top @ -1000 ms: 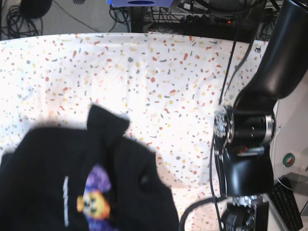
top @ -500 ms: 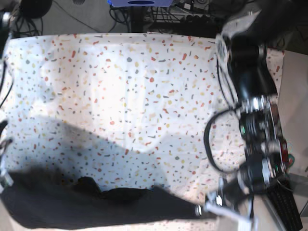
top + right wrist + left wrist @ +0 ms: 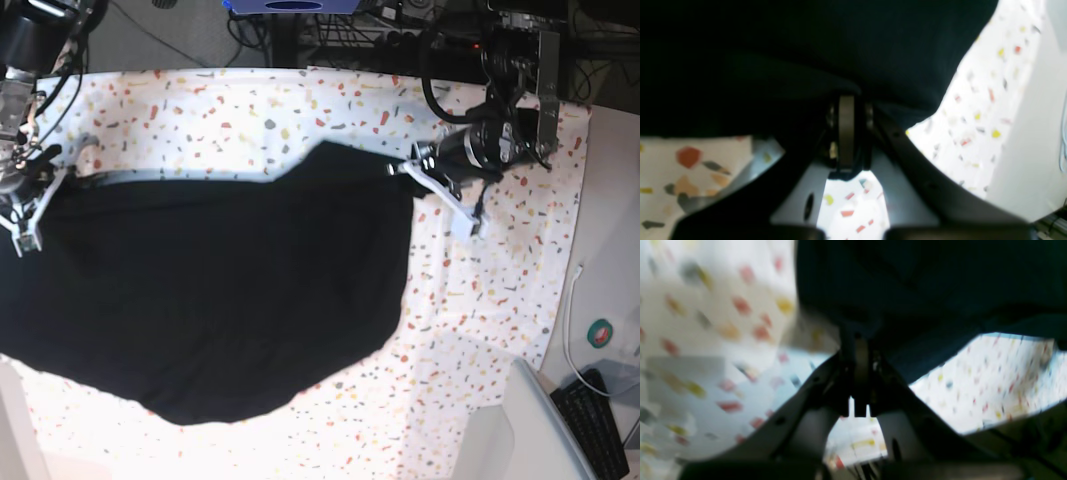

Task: Layout the t-shirt on the table in an organized manner, then fold the t-shirt properly
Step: 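Lower the lifted shirt onto the table and release both grippers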

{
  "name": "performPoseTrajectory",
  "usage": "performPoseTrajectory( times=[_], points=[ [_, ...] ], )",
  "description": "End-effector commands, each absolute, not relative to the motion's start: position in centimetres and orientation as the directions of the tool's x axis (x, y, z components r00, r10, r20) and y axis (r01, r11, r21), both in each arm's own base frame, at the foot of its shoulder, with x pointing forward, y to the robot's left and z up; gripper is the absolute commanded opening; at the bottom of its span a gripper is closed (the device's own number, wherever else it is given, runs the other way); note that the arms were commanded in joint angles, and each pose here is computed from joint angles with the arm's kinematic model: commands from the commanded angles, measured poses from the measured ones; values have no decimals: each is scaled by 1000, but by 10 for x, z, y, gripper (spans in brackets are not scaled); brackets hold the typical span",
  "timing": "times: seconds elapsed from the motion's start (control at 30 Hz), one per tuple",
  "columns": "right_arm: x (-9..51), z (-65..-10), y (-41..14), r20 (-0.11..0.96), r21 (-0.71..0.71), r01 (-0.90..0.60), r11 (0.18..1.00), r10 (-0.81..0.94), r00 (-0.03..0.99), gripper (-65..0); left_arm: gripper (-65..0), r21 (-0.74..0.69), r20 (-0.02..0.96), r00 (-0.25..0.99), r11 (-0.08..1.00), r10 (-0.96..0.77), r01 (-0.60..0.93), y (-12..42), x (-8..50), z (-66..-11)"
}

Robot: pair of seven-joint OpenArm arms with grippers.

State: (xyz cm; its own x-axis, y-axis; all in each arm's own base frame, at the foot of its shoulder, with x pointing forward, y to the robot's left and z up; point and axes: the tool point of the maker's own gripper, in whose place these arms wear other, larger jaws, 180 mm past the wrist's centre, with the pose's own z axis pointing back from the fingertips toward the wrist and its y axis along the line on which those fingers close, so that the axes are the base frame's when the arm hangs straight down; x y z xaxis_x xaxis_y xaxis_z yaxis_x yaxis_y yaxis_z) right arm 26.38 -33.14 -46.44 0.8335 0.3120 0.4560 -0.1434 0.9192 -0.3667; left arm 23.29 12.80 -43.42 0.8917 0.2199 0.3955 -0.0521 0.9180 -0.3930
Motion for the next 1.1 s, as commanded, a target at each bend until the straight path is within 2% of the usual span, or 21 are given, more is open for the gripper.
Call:
performPoseTrajectory(
  times=[0.0, 0.1, 0.13, 0.2, 0.23, 0.3, 0.37, 0.43, 0.47, 0.53, 0.63, 0.7, 0.77, 0.8, 0.87, 0.93, 1.07],
  points=[
    [274, -450, -342, 481, -394, -115, 912, 311, 820, -650, -650, -392, 431, 875, 919, 220, -38, 133, 239, -425],
    [260, -445, -352, 400, -420, -108, 901, 290, 869, -632, -650, -386, 396, 892, 921, 217, -53, 135, 220, -434],
    [260, -438, -354, 393, -432, -104, 896, 291, 873, -525, -650, -386, 394, 894, 921, 215, -51, 134, 216, -434],
    [255, -429, -349, 404, -418, -118, 901, 301, 864, -351, -650, -387, 404, 891, 921, 207, -39, 131, 210, -428],
    [256, -422, -344, 429, -406, -123, 906, 307, 850, -282, -617, -387, 416, 886, 922, 203, -30, 130, 210, -423],
    [254, -406, -339, 452, -401, -118, 908, 309, 837, -216, -388, -387, 443, 875, 922, 195, -10, 127, 206, -411],
    [247, -388, -339, 453, -429, -111, 896, 320, 832, -216, -181, -369, 486, 859, 929, 162, 33, 129, 206, -394],
    [239, -375, -332, 470, -438, -111, 892, 333, 818, -239, -54, -357, 523, 841, 932, 140, 68, 128, 210, -380],
    [234, -367, -327, 497, -436, -92, 895, 324, 805, -257, -26, -353, 539, 831, 933, 137, 75, 130, 217, -375],
    [231, -352, -320, 551, -426, -38, 904, 293, 781, -290, -41, -338, 600, 789, 936, 133, 100, 132, 246, -360],
    [230, -354, -317, 572, -399, 0, 917, 249, 782, -360, -140, -335, 683, 716, 933, 142, 135, 130, 298, -332],
    [232, -379, -314, 550, -343, -5, 939, 205, 810, -468, -298, -351, 716, 678, 925, 167, 143, 126, 337, -316],
    [238, -408, -312, 526, -271, 3, 963, 146, 838, -623, -527, -345, 720, 675, 926, 157, 152, 116, 376, -315],
    [242, -422, -314, 517, -237, 7, 971, 120, 847, -650, -650, -315, 711, 692, 936, 123, 157, 110, 392, -322],
    [244, -444, -314, 491, -187, 11, 982, 84, 867, -650, -650, -217, 694, 719, 957, 14, 191, 90, 418, -345],
    [243, -458, -314, 468, -156, 30, 987, 47, 882, -650, -650, -79, 714, 690, 967, -115, 243, 75, 436, -365],
    [246, -478, -333, 438, -152, 153, 976, -72, 896, -650, -650, 205, 654, 628, 898, -422, 390, 53, 438, -422]
  ],
)
